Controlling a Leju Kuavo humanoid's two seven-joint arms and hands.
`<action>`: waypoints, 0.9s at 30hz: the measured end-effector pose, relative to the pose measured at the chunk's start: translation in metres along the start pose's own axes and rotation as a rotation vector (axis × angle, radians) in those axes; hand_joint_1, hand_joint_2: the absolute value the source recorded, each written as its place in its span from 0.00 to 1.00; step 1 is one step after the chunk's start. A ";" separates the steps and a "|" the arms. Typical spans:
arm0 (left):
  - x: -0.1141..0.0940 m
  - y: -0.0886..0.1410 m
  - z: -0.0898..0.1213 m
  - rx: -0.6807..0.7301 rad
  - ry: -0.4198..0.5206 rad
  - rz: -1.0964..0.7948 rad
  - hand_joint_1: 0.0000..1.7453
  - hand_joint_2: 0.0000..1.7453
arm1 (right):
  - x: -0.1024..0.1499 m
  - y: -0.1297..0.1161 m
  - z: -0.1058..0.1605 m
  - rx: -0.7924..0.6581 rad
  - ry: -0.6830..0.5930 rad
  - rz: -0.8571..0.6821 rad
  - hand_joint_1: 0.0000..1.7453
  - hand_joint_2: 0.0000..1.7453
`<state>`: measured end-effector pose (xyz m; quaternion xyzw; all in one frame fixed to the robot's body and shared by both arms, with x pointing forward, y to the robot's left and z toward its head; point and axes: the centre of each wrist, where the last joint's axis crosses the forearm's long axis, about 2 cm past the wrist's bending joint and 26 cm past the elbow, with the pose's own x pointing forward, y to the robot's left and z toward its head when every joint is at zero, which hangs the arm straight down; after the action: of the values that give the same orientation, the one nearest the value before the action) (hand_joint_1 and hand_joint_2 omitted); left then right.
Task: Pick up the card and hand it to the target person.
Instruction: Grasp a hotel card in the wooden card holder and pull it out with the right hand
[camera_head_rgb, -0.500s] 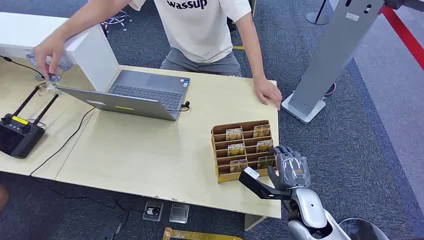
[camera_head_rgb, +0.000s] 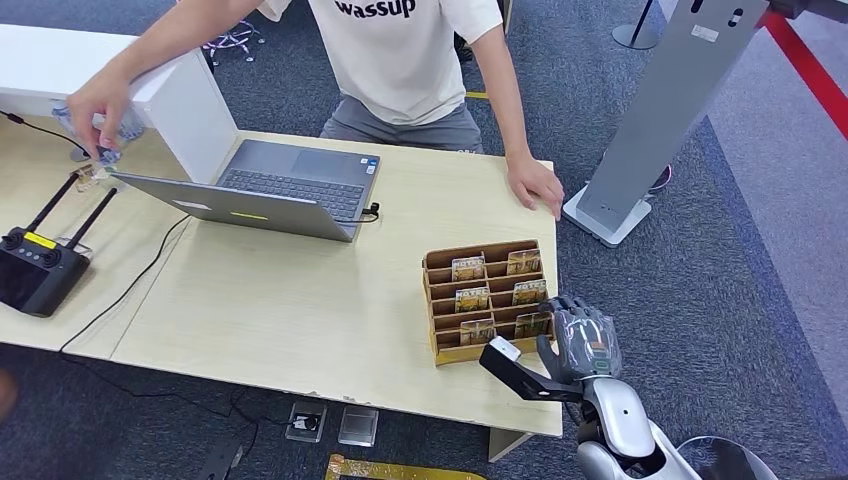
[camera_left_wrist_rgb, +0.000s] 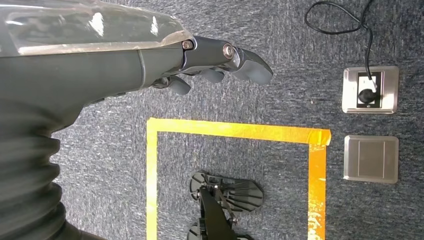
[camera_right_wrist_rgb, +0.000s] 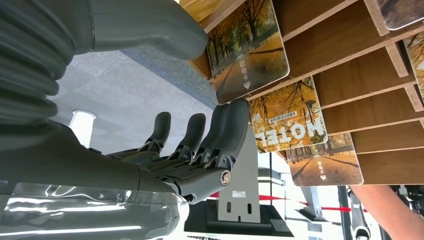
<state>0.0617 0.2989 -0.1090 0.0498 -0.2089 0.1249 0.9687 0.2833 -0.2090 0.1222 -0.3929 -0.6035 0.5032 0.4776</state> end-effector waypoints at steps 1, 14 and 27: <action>0.000 0.000 0.000 0.000 0.000 0.000 0.00 1.00 | 0.000 0.000 0.000 0.001 0.000 -0.001 0.47 1.00; 0.000 0.000 0.000 0.000 0.000 0.000 0.00 1.00 | -0.002 0.003 0.000 0.006 0.001 0.001 0.70 1.00; 0.000 0.001 0.000 0.002 -0.001 -0.001 0.00 0.50 | -0.002 0.002 0.000 -0.004 -0.001 0.003 0.99 1.00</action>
<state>0.0615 0.3001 -0.1090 0.0511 -0.2094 0.1246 0.9685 0.2837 -0.2101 0.1199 -0.3946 -0.6041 0.5030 0.4758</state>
